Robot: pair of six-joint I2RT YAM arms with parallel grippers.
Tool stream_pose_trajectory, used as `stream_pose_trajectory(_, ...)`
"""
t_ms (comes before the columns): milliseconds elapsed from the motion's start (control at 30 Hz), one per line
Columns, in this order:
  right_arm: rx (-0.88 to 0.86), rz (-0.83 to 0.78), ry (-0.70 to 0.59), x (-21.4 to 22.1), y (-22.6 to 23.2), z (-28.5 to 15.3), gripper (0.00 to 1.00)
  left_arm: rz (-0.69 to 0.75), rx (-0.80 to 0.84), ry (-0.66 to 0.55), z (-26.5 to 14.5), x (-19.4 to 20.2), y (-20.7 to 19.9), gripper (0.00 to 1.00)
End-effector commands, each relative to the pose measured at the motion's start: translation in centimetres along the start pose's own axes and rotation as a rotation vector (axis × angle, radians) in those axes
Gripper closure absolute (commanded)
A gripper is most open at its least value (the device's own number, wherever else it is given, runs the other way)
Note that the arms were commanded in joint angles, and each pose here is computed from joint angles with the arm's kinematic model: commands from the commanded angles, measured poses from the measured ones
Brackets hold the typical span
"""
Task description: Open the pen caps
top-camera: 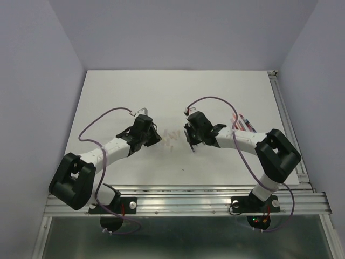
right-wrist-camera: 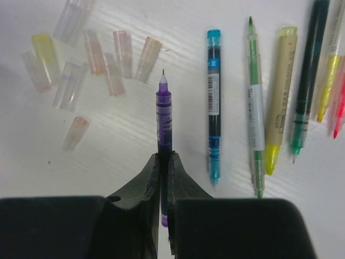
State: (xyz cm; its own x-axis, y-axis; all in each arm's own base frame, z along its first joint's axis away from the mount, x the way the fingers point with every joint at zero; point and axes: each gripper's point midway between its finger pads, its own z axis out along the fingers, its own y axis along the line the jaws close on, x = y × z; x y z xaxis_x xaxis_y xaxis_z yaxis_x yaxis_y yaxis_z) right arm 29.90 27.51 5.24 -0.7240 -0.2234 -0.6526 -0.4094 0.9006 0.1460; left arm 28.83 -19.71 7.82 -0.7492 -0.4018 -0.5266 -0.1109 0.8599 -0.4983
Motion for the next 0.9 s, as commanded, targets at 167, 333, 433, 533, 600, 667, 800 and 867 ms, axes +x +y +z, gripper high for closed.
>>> stream_pose_trajectory(167, 0.054, -0.058, -0.036, -4.0, -1.4, 1.4, 0.98, 0.022, -0.008, 0.042, 1.7, 1.4, 0.6, 0.88)
stream_pose_trajectory(333, 0.042, -0.061, -0.015, -3.6, -1.4, 2.2, 0.93, 0.026, 0.011, 0.089, 2.2, 2.6, 0.4, 0.87)
stream_pose_trajectory(433, 0.048, -0.062, -0.008, -3.5, -1.5, 2.5, 0.9, 0.027, 0.011, 0.098, 2.4, 2.7, 0.3, 0.86)
stream_pose_trajectory(533, 0.065, -0.061, -0.002, -3.6, -1.8, 2.7, 0.87, 0.028, -0.001, 0.107, 2.7, 3.0, 0.6, 0.83)
stream_pose_trajectory(600, 0.063, -0.06, 0.0, -3.6, -1.7, 2.6, 0.81, 0.028, 0.0, 0.113, 2.8, 3.1, 0.6, 0.8)
stream_pose_trajectory(667, 0.047, -0.06, 0.006, -3.6, -1.4, 2.4, 0.77, 0.029, 0.002, 0.119, 2.8, 3.3, 0.6, 0.77)
stream_pose_trajectory(800, 0.006, -0.059, -0.01, -4.2, -0.7, 1.8, 0.67, 0.032, -0.004, 0.129, 3.0, 3.5, 0.7, 0.71)
stream_pose_trajectory(867, 0.004, -0.055, -0.015, -4.5, -0.6, 1.4, 0.62, 0.032, -0.005, 0.13, 3.0, 3.6, 0.7, 0.68)
